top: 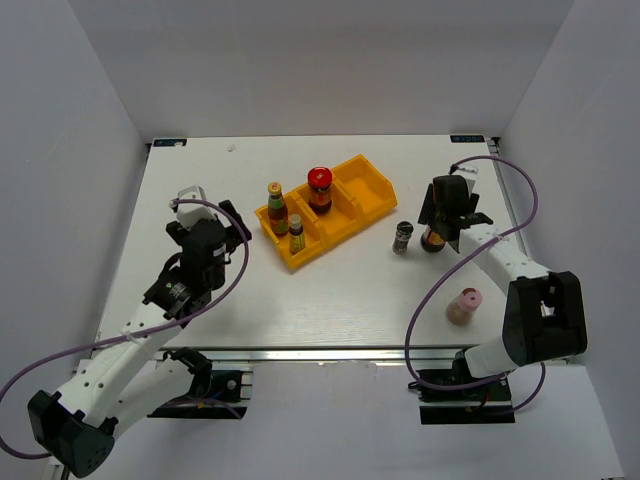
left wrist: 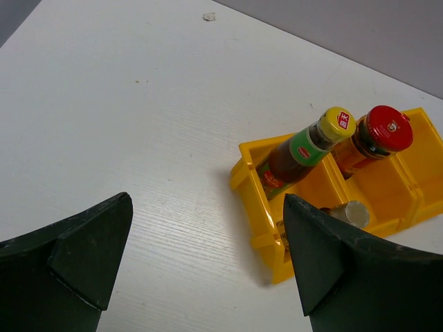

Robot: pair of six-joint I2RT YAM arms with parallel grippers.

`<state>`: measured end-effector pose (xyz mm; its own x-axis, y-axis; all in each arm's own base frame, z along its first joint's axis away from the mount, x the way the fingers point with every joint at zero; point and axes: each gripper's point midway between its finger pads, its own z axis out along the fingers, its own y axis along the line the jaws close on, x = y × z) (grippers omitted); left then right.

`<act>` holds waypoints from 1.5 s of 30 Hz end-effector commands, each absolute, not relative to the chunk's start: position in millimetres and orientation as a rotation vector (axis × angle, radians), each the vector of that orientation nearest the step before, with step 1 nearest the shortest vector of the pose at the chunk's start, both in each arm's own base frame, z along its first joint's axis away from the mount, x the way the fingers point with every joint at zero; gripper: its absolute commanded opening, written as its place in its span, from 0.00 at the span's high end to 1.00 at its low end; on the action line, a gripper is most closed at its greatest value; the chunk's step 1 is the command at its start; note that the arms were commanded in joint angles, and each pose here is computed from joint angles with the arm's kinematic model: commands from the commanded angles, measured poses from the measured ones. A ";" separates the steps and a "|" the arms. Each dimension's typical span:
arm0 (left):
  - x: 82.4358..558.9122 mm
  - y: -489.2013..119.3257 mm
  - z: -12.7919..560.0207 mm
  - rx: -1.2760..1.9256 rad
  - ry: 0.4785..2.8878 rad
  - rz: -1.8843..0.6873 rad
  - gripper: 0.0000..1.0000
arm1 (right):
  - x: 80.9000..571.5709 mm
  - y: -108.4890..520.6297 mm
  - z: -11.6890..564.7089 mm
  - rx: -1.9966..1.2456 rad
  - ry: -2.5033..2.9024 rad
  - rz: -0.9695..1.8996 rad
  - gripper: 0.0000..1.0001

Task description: Organize the condiment bottles

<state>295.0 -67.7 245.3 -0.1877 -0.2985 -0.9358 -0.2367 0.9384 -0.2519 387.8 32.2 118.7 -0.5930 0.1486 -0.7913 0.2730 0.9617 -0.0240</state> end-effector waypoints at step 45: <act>292.8 -77.5 242.6 -0.347 1.737 -0.145 0.02 | 433.3 279.2 304.8 -0.363 1.718 0.412 0.62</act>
<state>294.3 -76.3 239.5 -0.1741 -0.3041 -0.9366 -0.1702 0.9461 -0.2756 412.9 253.3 217.0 -0.4228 -0.1263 -0.8974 -0.4111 0.9092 0.0657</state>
